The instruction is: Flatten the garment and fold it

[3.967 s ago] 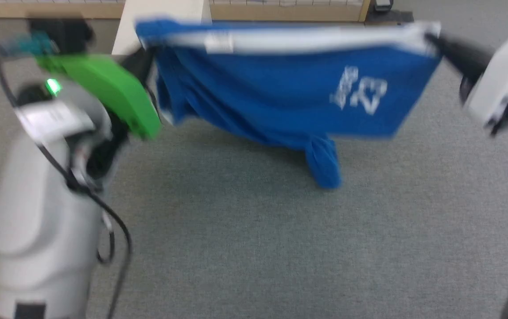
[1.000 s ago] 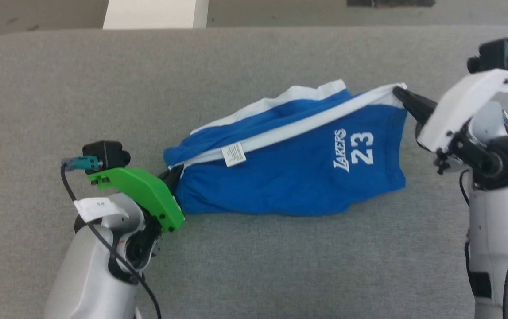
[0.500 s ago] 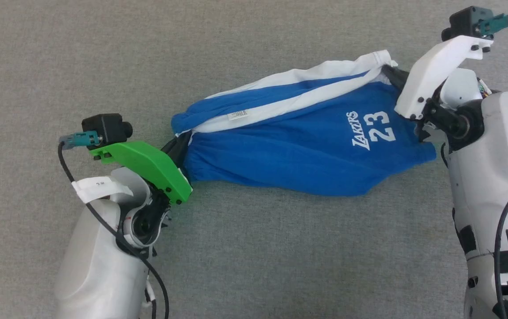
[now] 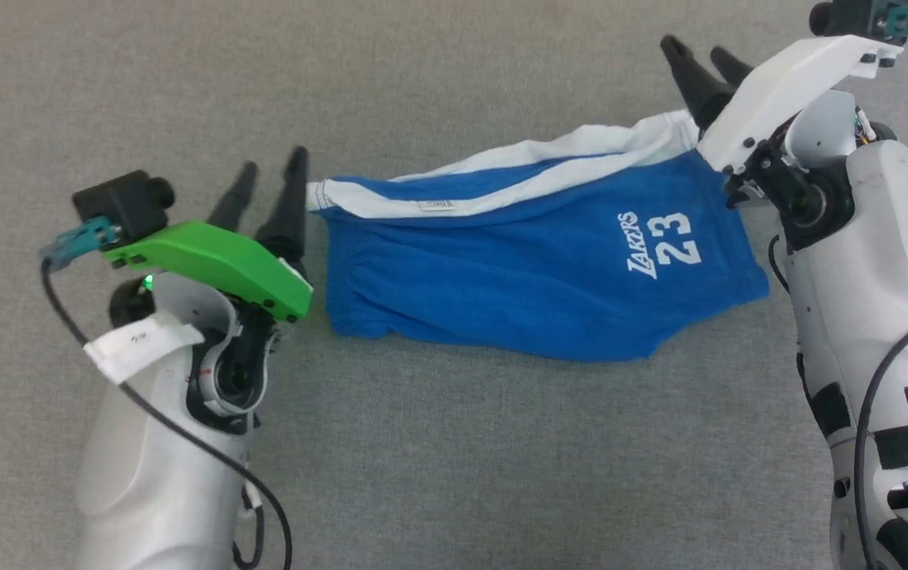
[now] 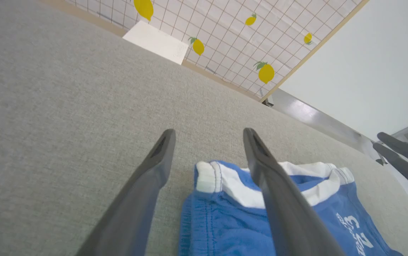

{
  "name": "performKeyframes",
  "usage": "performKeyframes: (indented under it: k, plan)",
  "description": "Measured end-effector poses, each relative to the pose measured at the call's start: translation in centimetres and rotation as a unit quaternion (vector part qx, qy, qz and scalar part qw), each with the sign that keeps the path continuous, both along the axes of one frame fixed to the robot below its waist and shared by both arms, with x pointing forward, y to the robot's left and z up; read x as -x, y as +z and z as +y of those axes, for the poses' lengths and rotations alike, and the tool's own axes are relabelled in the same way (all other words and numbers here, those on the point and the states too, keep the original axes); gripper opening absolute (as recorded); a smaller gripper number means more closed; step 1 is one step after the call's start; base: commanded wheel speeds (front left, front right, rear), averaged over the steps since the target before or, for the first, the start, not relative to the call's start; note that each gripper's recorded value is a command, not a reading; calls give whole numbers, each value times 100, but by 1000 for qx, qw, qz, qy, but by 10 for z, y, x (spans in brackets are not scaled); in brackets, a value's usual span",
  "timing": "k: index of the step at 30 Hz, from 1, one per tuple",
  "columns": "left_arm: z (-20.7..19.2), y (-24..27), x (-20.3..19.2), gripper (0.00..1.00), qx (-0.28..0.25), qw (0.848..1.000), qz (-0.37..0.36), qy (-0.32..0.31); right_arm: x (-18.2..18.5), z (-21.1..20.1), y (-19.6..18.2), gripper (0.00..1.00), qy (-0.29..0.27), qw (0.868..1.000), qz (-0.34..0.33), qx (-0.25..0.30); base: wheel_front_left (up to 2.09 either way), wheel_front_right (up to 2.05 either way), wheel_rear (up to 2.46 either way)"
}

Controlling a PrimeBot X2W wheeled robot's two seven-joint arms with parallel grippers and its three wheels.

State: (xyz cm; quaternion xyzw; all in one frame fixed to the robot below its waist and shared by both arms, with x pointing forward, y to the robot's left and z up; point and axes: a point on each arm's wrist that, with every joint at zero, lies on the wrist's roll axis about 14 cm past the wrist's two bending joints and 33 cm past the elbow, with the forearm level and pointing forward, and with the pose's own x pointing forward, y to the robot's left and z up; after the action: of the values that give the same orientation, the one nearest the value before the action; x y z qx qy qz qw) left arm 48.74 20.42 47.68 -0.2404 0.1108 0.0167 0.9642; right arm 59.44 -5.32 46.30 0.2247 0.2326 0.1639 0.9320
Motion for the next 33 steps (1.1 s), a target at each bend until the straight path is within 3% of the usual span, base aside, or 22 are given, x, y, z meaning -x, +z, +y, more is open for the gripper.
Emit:
performKeyframes:
  k: [2, 6, 9, 11, 14, 19, 24, 30, 33]
  plan:
    - [6, 15, 1, 100, -28, 999, -34, 7, 0, -1, 15, 100, 2, 999, -32, 15, 0, 0, 0]
    - [16, 38, 18, 100, -129, 988, -89, 9, 17, -21, 15, 100, 33, 989, -59, 131, 0, 0, 0]
    - [17, 39, 42, 100, -203, 974, -100, 6, 45, -45, -15, 100, 55, 976, -1, 209, 0, 0, 0]
    - [14, 38, 58, 100, -222, 970, -104, 11, 65, -57, -30, 100, 64, 968, 42, 238, 0, 0, 0]
    - [8, 38, 80, 100, -223, 969, -108, 16, 89, -64, -40, 100, 77, 959, 84, 258, 0, 0, 0]
    - [7, 33, 98, 100, -214, 971, -99, 24, 107, -56, -43, 100, 97, 953, 97, 269, 0, 0, 0]
    - [12, 31, 103, 100, -214, 972, -93, 33, 108, -45, -51, 100, 112, 947, 98, 287, 0, 0, 0]
    - [18, 22, 105, 100, -210, 974, -75, 42, 113, -47, -81, 100, 127, 930, 145, 313, 0, 0, 0]
    - [20, 18, 105, 100, -210, 975, -65, 43, 113, -44, -89, 98, 132, 929, 156, 310, 0, 0, 0]
